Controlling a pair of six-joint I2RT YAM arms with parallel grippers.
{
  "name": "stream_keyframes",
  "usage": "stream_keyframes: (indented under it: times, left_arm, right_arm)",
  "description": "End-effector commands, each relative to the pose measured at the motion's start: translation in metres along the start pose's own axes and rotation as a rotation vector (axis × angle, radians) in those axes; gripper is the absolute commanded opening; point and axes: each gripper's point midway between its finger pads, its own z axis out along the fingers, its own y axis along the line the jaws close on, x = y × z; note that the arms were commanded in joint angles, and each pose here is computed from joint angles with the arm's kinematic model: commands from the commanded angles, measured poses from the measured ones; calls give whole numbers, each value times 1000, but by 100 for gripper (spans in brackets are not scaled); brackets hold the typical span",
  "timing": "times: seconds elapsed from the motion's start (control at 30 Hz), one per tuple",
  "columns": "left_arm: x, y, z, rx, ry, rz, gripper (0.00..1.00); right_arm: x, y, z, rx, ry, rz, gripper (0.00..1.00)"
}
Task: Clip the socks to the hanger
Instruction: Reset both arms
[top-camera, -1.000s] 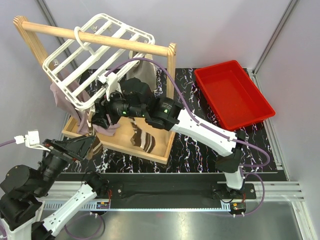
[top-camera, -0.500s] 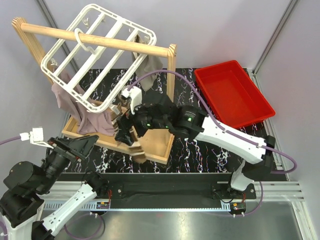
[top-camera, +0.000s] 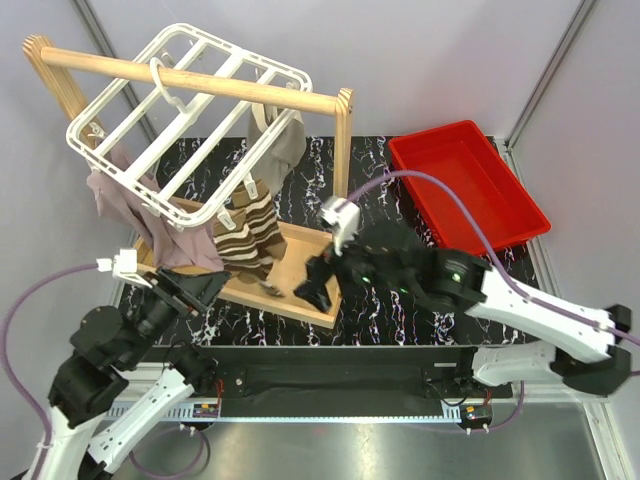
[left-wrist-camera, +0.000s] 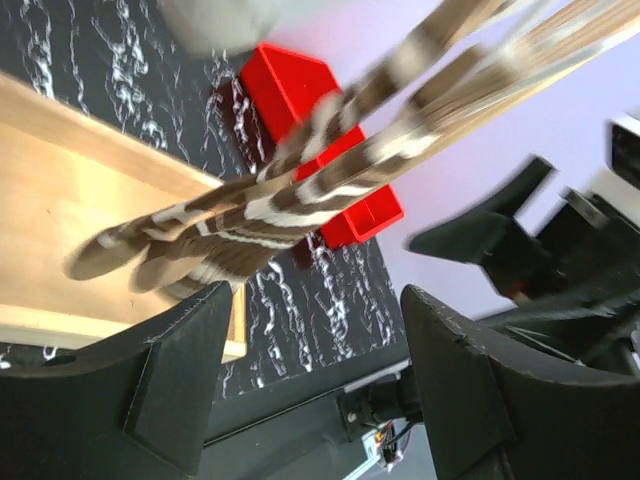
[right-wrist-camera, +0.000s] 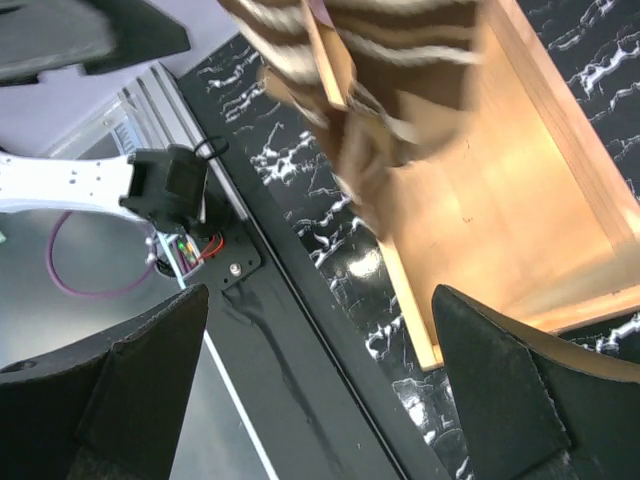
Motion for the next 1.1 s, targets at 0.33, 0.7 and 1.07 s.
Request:
stream_keyframes:
  times: [0.33,0.7,1.07]
  left_arm:
    - [56,4,22,353,-23,-187,84]
    - [96,-4,36,543,79,-164,92]
    - [134,11,42,782,97,-303,97]
  right_arm:
    - [31,-44,-78,-9,-517,162,100]
    - [101,-136,-107,249,-825,452,100]
    - [170,-166,-75,330,-759,629,100]
